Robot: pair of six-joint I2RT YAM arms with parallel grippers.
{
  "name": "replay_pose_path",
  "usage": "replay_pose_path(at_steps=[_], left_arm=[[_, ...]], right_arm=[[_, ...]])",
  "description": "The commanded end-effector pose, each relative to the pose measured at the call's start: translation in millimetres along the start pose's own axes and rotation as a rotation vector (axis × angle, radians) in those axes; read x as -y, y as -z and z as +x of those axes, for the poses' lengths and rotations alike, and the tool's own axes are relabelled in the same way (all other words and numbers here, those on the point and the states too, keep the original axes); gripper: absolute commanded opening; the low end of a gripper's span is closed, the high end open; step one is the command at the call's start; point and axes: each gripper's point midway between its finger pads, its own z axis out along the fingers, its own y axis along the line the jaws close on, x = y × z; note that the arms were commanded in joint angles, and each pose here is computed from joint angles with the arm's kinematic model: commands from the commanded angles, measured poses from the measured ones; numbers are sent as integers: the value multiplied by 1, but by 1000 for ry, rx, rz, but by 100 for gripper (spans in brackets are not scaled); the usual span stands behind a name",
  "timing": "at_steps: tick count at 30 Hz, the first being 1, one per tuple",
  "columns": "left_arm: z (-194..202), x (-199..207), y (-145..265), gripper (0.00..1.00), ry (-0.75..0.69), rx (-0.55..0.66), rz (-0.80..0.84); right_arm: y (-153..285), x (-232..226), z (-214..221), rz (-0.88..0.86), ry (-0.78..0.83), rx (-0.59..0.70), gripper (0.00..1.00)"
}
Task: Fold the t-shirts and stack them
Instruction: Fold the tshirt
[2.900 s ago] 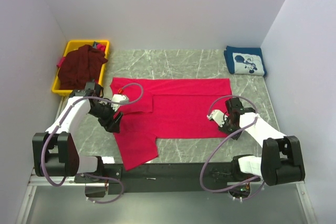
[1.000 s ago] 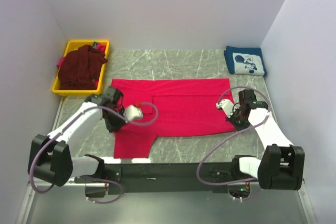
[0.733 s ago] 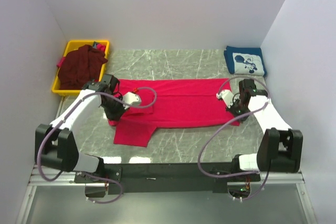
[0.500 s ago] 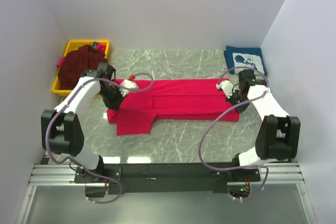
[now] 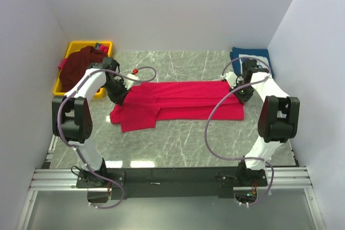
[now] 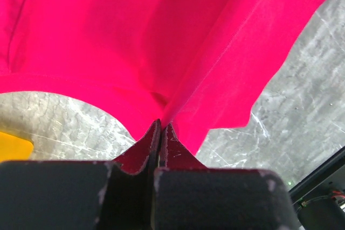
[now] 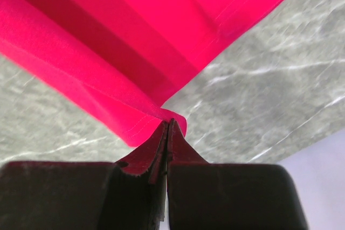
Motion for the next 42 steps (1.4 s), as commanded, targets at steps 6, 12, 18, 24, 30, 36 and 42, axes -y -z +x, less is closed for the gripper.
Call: replay_pose_path(at_steps=[6,12,18,24,30,36,42], left_arm=[[-5,-17,3,1,-9,21,-34],[-6,-27,-5,1,13,28,-72],[-11,-41,-3,35,108,74,-100],[4,-32,21,55,243,152,-39],[43,-8,13,58,346,132,-9],[57,4,-1,69,415,144,52],[66,8,-15,65,442,127,69]], right_arm=[[-4,29,-18,46,-28,10,0],[-15,29,-26,51,-30,2,5],[-3,42,-30,68,-130,38,43],[29,27,-12,-44,-326,96,44],[15,-20,14,-222,-510,74,42],[-14,-33,24,-245,-614,25,45],[-30,-28,27,-230,-645,6,46]])
